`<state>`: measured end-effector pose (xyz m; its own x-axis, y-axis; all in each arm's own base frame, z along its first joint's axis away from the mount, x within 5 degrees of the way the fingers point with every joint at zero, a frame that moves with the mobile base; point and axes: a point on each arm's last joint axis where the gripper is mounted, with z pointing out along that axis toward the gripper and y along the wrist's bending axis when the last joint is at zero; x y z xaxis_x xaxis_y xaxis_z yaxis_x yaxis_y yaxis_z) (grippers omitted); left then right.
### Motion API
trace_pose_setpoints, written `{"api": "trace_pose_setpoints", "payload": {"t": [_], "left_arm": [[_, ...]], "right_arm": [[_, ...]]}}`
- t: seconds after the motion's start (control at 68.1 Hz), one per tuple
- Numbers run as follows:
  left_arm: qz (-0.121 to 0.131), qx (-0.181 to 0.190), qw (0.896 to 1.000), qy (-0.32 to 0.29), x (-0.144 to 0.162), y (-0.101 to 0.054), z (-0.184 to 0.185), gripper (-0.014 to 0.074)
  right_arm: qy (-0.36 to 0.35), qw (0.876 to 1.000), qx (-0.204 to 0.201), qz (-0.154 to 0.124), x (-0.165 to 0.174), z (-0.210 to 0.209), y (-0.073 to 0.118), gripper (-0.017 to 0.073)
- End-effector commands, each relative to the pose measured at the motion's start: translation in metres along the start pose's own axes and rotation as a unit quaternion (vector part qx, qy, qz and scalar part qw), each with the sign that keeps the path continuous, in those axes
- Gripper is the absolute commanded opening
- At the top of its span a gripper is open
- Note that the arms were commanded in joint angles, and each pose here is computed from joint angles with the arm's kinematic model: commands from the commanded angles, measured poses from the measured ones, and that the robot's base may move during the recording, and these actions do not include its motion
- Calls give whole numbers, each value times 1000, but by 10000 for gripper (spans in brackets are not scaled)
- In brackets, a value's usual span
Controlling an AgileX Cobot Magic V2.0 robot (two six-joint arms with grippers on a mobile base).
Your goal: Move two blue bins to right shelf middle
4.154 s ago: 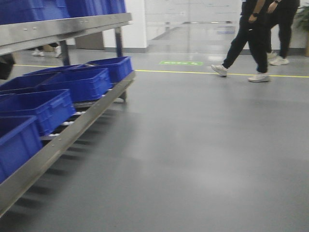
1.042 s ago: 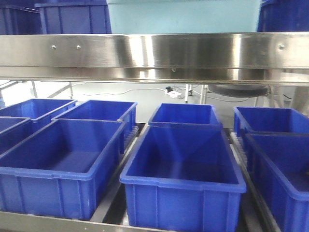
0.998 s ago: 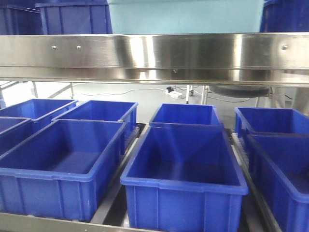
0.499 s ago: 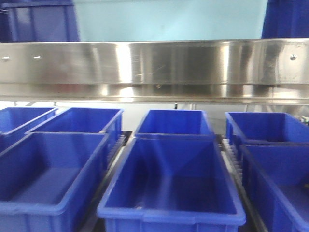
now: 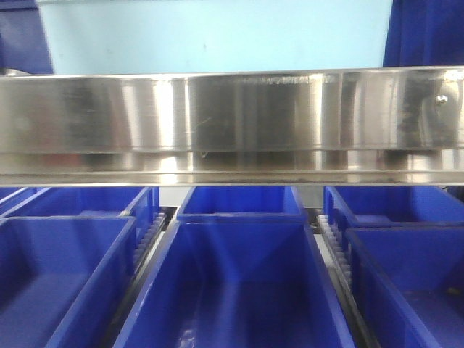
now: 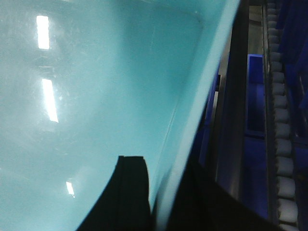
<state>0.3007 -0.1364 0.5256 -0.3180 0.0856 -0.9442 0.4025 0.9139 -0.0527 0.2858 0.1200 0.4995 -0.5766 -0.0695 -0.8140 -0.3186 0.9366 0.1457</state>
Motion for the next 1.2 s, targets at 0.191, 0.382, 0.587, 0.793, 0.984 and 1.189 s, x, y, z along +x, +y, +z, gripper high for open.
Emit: {"api": "trace_pose_setpoints", "payload": {"t": [0.191, 0.382, 0.587, 0.793, 0.984, 1.189], "left_arm": [[-22, 32, 998, -48, -12, -9, -10, -111], [-22, 32, 998, -48, -12, -9, -10, -111], [-22, 32, 998, -48, -12, -9, -10, -111], [-22, 32, 998, -48, -12, -9, -10, -111], [-22, 32, 998, -48, -12, -9, -10, -111], [-22, 32, 998, -48, -12, -9, -10, -111]], "right_arm": [[-22, 1000, -12, -13, -4, -3, 3, -154], [-22, 1000, -12, -13, -4, -3, 3, -154], [-22, 1000, -12, -13, -4, -3, 3, -154], [-22, 1000, -12, -13, -4, -3, 3, -154], [-22, 1000, -12, -13, -4, -3, 3, -154], [-22, 1000, -12, -13, -4, -3, 3, -154]]}}
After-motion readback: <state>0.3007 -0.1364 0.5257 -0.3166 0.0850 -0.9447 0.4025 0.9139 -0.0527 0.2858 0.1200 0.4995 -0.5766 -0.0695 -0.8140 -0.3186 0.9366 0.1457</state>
